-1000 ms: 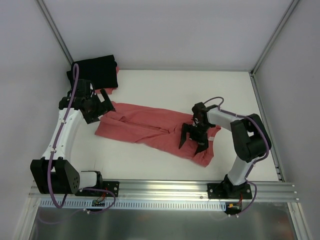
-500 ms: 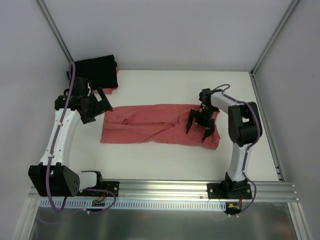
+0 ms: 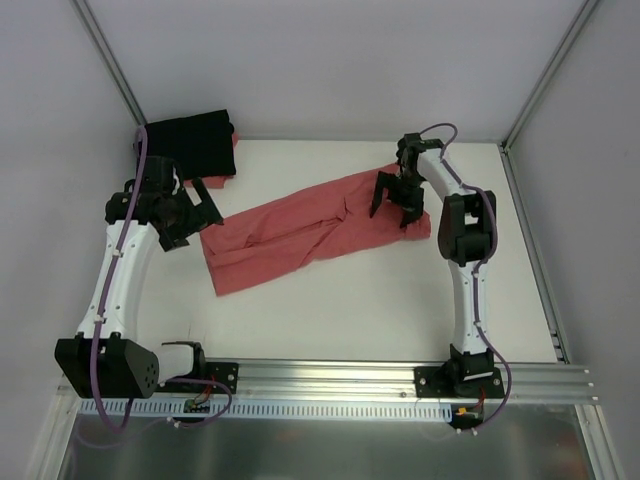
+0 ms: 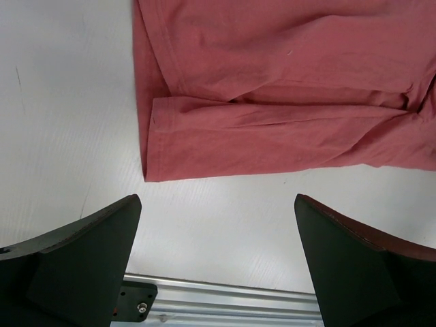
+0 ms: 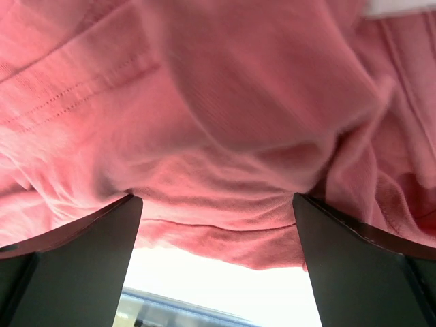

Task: Fold and stack the t-shirts
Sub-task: Rotate the tshirt 90 degrees

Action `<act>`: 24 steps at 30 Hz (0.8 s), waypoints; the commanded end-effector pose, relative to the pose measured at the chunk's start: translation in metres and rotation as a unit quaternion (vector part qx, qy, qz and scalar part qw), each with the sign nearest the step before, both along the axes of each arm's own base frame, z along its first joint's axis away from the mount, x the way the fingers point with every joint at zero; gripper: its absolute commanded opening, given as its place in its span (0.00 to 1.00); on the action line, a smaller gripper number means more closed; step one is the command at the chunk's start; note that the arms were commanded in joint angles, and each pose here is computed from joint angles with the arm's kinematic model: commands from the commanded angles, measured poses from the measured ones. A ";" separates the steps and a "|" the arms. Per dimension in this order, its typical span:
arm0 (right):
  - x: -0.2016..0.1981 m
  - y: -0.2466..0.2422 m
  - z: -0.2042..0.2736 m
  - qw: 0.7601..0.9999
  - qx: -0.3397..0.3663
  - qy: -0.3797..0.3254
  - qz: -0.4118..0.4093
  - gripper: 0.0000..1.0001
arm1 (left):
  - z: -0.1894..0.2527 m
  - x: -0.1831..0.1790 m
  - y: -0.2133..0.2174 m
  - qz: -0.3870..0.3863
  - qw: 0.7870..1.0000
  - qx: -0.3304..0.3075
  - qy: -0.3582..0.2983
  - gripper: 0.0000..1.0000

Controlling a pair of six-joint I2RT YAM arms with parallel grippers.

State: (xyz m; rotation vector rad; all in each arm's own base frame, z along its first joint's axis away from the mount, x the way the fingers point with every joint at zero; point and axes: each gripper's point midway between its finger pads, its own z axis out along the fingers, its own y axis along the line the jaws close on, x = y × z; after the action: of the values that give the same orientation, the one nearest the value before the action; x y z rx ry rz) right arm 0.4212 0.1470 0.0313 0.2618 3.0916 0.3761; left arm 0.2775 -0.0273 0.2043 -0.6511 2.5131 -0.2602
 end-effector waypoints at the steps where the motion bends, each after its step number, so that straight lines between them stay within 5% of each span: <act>1: 0.028 -0.007 -0.002 1.000 0.003 -0.021 0.006 1.00 | 0.011 -0.011 -0.004 0.006 1.000 -0.009 -0.009 0.99; 13: 0.094 0.040 0.023 0.980 0.143 -0.129 0.040 0.99 | 0.000 -0.022 -0.018 -0.018 0.999 -0.040 -0.011 0.99; 20: 0.152 0.055 0.111 0.933 0.216 -0.284 0.038 0.99 | -0.029 -0.010 -0.009 -0.076 0.995 0.012 -0.066 0.99; 24: 0.131 0.056 0.193 0.906 0.257 -0.331 0.060 0.99 | -0.048 0.001 0.005 -0.100 0.991 0.064 -0.060 0.99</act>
State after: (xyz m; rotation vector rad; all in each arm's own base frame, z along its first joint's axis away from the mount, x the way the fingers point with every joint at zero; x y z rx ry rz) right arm 0.5555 0.1973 0.0934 0.0722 2.5718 0.9161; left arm 0.2566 -0.0326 0.1565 -0.4747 2.5220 -0.2910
